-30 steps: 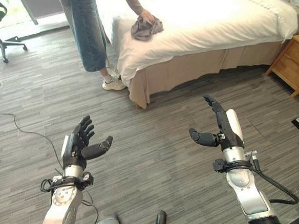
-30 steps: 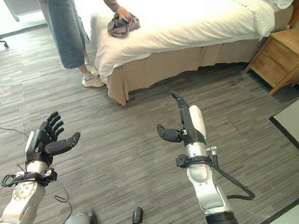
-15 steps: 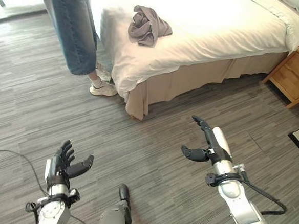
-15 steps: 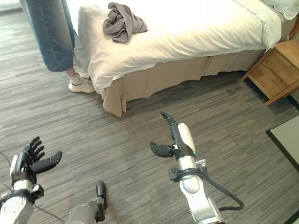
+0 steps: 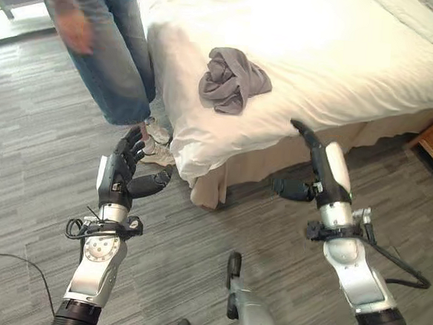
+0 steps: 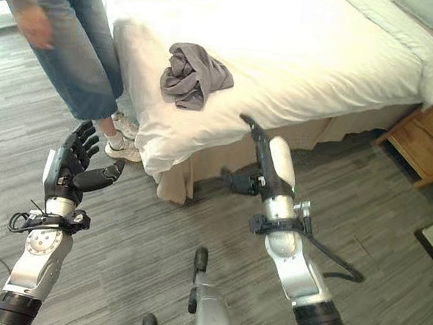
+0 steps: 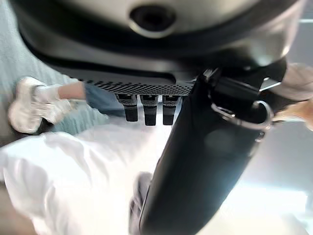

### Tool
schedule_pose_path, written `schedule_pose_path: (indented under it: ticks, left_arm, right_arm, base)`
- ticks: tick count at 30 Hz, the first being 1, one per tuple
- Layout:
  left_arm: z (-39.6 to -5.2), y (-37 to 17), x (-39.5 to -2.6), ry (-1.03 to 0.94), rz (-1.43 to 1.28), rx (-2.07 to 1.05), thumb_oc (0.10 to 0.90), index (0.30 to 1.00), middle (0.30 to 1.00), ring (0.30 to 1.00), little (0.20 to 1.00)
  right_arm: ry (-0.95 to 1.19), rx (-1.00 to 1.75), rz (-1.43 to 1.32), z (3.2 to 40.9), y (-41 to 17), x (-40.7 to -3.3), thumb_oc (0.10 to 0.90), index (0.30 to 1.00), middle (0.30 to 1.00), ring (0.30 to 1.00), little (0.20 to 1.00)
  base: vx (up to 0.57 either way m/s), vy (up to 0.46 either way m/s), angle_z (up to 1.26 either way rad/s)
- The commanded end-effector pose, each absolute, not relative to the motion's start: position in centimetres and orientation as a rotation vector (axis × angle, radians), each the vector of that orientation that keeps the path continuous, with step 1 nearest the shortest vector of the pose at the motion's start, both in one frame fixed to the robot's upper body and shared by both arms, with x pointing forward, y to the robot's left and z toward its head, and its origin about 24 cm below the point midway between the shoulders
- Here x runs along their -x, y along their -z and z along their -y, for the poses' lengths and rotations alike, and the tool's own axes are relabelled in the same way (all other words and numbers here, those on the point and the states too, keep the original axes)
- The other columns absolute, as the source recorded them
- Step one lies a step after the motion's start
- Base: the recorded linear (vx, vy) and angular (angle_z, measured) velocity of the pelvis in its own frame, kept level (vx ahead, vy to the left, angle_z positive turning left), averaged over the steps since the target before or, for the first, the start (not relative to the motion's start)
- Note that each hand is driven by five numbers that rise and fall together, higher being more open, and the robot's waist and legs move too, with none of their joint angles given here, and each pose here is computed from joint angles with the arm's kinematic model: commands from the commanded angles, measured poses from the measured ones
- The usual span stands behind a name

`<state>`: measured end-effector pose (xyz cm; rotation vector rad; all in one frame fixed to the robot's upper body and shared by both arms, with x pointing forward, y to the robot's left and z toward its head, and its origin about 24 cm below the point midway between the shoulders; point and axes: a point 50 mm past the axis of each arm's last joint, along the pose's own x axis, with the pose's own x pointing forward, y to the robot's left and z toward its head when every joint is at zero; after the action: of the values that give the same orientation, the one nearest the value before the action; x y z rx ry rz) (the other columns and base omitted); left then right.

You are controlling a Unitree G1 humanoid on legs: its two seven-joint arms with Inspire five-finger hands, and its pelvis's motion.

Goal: Pick up bed clothes into laundry basket.

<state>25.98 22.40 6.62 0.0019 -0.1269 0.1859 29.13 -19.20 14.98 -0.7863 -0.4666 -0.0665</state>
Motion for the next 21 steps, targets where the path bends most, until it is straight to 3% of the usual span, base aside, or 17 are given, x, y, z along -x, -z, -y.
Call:
schedule_pose_path:
  ticks: [1, 7, 11, 21]
  left_arm:
    - [-22.6, -10.5, -25.5, -0.127, 0.340, -0.048, 0.800, 0.900, 0.900, 0.900, 0.900]
    - [-23.0, -9.0, -25.1, -0.165, 0.277, 0.026, 0.800, 0.900, 0.900, 0.900, 0.900]
    - [-24.7, -7.9, -24.3, -0.259, 0.229, 0.013, 0.800, 0.900, 0.900, 0.900, 0.900]
    - [-25.1, -7.3, -24.1, -0.223, 0.184, 0.006, 0.800, 0.900, 0.900, 0.900, 0.900]
  right_arm:
    - [0.143, 0.811, 0.770, 18.0, -21.5, -29.9, 0.800, 0.900, 0.900, 0.900, 0.900]
    - [0.134, 0.856, 0.779, 17.7, -22.9, -31.3, 0.800, 0.900, 0.900, 0.900, 0.900]
    - [0.054, 0.886, 0.626, 18.3, -20.4, -32.6, 0.800, 0.900, 0.900, 0.900, 0.900]
    - [0.032, 0.913, 0.405, 18.9, -16.6, -34.6, 0.800, 0.900, 0.900, 0.900, 0.900]
  base:
    - [0.43, -0.280, 0.18]
    - [0.25, -0.208, 0.26]
    - [0.29, 0.120, -0.26]
    - [0.16, 0.092, -0.33]
